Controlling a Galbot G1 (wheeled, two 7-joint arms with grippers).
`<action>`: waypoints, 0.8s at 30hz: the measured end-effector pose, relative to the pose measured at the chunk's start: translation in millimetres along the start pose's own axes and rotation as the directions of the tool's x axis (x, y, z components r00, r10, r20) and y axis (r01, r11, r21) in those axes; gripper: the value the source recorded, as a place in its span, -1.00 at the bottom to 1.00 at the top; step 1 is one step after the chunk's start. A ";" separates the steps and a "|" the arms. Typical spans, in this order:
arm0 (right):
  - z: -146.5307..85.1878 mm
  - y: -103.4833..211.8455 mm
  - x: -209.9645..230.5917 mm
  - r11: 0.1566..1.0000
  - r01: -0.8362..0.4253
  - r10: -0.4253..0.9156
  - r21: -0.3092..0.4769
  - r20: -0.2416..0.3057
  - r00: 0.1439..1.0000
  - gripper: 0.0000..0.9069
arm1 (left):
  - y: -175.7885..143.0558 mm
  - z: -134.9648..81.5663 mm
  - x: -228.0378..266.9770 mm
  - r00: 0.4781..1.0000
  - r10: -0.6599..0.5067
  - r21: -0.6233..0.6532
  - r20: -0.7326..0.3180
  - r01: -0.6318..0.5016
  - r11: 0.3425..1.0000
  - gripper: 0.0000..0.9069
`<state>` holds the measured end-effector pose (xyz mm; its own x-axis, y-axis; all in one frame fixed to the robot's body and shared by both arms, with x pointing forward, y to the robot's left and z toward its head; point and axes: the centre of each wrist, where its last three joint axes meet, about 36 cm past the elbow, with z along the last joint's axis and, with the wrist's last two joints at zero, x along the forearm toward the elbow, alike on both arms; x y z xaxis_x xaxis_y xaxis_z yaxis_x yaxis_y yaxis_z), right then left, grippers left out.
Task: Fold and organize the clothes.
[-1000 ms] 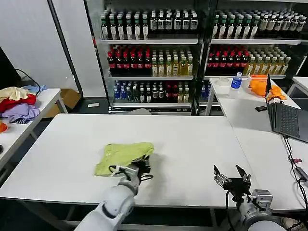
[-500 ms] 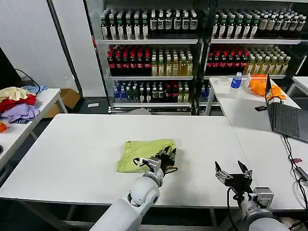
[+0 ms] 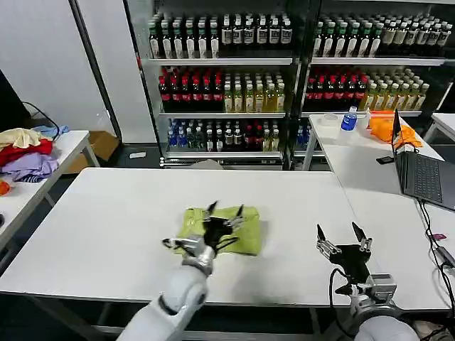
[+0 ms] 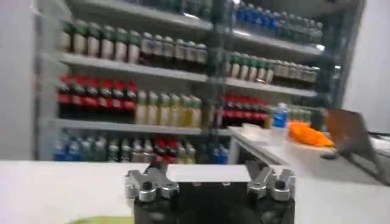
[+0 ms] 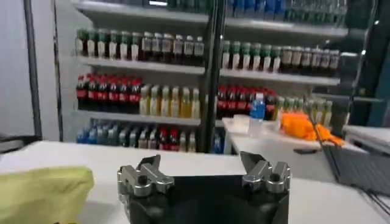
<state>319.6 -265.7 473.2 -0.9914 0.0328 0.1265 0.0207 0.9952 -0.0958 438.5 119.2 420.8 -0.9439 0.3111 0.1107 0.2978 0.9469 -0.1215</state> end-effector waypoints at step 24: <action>13.1 82.4 -112.4 0.982 0.114 -0.139 -0.154 -0.160 0.977 1.00 | 105.8 -5.7 102.9 0.966 -0.257 -0.076 0.010 0.257 0.963 1.00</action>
<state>431.0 -188.5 438.1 -0.9512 -0.0911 0.2947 -0.0729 0.9947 0.0721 373.6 251.9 425.0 -0.9902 0.0565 0.1280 0.0552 0.9984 -0.0136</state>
